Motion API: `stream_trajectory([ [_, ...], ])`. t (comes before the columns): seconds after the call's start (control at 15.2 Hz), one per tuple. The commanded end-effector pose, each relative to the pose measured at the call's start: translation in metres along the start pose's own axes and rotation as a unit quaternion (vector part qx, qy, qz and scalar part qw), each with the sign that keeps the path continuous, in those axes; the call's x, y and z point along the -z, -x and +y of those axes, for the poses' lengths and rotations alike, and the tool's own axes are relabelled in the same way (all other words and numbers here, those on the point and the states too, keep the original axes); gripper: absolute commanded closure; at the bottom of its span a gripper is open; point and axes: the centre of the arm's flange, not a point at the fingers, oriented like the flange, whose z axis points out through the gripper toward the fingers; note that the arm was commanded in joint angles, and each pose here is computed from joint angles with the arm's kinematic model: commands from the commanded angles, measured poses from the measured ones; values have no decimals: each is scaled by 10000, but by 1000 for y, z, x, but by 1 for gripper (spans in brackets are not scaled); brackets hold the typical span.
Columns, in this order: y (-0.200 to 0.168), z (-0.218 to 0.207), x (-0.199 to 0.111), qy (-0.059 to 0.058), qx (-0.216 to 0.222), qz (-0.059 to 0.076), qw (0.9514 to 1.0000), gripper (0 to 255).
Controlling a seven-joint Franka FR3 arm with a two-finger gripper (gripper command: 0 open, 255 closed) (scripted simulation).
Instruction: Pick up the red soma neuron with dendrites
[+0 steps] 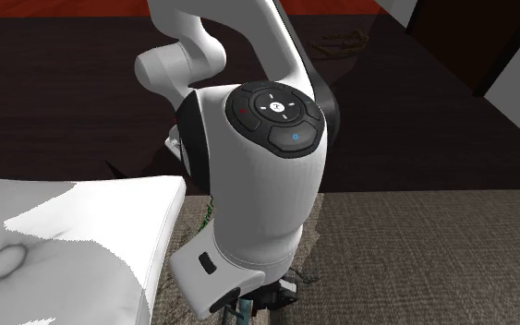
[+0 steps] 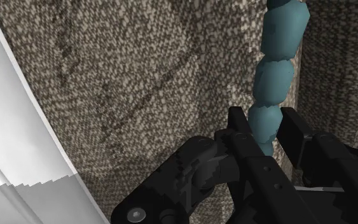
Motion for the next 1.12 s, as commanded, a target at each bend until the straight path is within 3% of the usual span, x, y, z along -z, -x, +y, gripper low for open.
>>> stream_trajectory([
  [0.0, 0, 0, 0, 1, 1, -2, 10000, 255],
  [0.2, 0, -1, 0, 1, 1, -2, 10000, 255],
  [1.06, -8, 5, 68, 1, 1, -2, 10000, 255],
])
